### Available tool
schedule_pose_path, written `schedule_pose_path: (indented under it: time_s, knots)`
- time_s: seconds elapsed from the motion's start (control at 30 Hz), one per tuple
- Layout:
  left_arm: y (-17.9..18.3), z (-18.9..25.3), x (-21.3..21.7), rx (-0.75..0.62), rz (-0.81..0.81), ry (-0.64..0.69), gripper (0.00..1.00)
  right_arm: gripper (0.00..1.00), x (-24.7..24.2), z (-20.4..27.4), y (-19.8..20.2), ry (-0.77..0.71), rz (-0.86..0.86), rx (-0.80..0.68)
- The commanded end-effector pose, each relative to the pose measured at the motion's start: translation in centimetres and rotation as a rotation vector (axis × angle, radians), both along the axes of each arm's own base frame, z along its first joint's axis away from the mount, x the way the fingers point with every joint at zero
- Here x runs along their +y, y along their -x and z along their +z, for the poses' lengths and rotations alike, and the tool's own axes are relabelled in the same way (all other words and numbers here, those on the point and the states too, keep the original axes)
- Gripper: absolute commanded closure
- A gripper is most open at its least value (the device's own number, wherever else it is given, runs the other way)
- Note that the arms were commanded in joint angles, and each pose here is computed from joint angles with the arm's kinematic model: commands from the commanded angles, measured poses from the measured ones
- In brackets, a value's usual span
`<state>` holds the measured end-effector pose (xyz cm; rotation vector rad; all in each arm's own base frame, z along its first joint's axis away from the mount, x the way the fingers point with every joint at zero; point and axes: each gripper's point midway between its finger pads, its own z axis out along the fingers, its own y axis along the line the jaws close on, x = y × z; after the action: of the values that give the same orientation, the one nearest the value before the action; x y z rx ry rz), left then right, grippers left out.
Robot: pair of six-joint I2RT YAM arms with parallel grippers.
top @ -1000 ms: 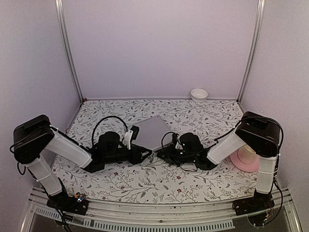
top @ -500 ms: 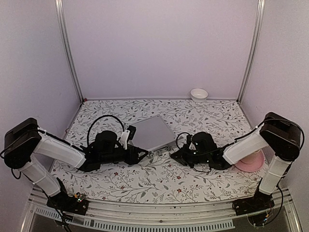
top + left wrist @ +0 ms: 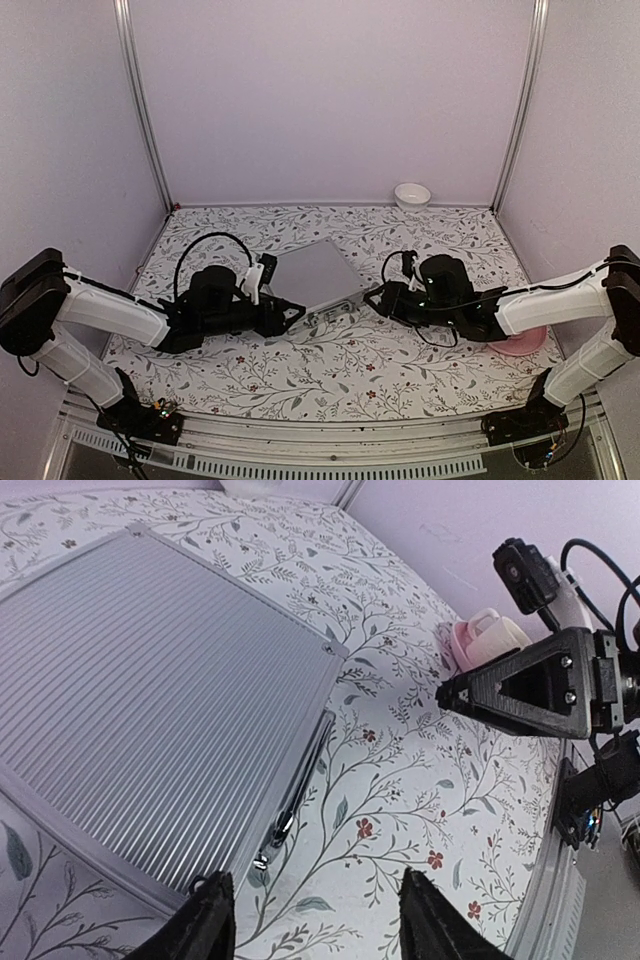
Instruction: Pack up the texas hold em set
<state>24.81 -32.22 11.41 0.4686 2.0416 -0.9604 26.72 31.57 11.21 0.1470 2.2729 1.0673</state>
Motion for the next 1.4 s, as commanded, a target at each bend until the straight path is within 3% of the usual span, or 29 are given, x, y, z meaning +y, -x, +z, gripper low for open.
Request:
schedule_pose_path:
  time_s: [0.0, 0.4, 0.57, 0.73, 0.97, 1.17, 1.37]
  knots:
    - [-0.4, 0.7, -0.1, 0.0, 0.001, 0.017, 0.43, 0.47, -0.1, 1.0, -1.5, 0.093, 0.066, -0.103]
    - [-1.2, 1.9, 0.9, -0.027, 0.074, 0.054, 0.34, 0.36, 6.8, 1.4, -3.1, 0.132, 0.417, -0.2]
    - [-1.7, 1.8, 2.0, -0.019, 0.108, 0.052, 0.31, 0.36, 7.8, 0.3, -3.7, 0.151, 0.443, -0.194]
    - [-4.1, 1.4, 6.3, -0.004, 0.212, 0.026, 0.3, 0.34, 6.1, 0.7, -5.6, 0.166, 0.366, -0.2]
    - [-9.6, 3.0, 18.1, -0.059, 0.488, -0.064, 0.24, 0.19, -1.7, 2.0, -10.2, 0.211, 0.188, -0.233]
    - [-11.9, 5.0, 29.1, -0.08, 0.716, -0.018, 0.18, 0.1, -12.5, 4.0, -15.3, 0.281, -0.026, -0.279]
    - [-12.7, 4.4, 37.6, -0.094, 0.903, 0.01, 0.16, 0.09, -25.3, 6.6, -18.2, 0.403, -0.297, -0.353]
